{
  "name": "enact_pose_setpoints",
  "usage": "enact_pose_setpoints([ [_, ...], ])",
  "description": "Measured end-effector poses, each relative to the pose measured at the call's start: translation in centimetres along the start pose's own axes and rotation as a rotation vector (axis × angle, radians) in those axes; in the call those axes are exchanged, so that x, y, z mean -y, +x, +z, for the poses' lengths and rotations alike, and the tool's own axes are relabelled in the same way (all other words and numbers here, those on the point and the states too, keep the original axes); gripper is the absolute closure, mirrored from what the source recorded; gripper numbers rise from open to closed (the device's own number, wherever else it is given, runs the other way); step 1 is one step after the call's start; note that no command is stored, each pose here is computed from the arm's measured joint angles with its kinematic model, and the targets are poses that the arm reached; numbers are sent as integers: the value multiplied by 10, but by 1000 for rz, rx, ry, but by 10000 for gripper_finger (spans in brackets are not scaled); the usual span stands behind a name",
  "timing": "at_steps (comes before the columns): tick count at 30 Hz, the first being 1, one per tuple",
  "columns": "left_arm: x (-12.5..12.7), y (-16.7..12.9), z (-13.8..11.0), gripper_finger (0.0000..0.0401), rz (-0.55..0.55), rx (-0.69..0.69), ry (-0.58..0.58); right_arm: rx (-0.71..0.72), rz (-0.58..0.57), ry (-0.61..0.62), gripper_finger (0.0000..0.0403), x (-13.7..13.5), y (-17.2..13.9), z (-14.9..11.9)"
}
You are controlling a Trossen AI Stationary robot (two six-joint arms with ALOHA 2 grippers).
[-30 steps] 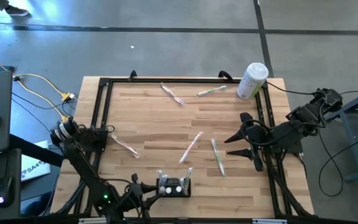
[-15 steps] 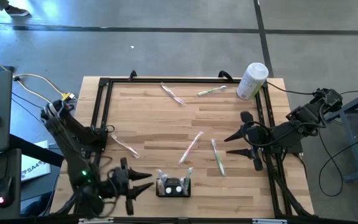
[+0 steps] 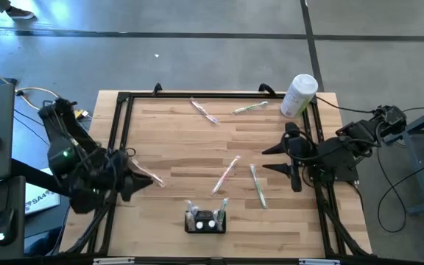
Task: Pick & Place toothbrushing station
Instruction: Put the left orange toothbrush into the black wire organizer
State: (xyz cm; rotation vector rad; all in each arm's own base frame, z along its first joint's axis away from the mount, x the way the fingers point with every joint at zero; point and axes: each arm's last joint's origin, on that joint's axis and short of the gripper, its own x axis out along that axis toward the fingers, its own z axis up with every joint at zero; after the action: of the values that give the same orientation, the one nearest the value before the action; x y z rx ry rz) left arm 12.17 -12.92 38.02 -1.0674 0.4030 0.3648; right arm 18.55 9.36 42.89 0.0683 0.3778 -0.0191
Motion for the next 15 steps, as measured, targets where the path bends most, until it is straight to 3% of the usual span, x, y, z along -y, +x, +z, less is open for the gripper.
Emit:
enact_pose_setpoints([
  [4, -20, 3, 13, 267, 242, -147, -180, 4, 1, 44, 232, 0, 0, 0],
  [8, -40, 3, 25, 267, 518, -135, -375, 7, 2, 97, 232, 0, 0, 1],
  [12, -49, 8, 36, 267, 645, -66, -375, 7, 3, 136, 232, 0, 0, 1],
  [15, -53, 18, 39, 267, 633, -8, -230, 0, 2, 158, 232, -2, 3, 0],
])
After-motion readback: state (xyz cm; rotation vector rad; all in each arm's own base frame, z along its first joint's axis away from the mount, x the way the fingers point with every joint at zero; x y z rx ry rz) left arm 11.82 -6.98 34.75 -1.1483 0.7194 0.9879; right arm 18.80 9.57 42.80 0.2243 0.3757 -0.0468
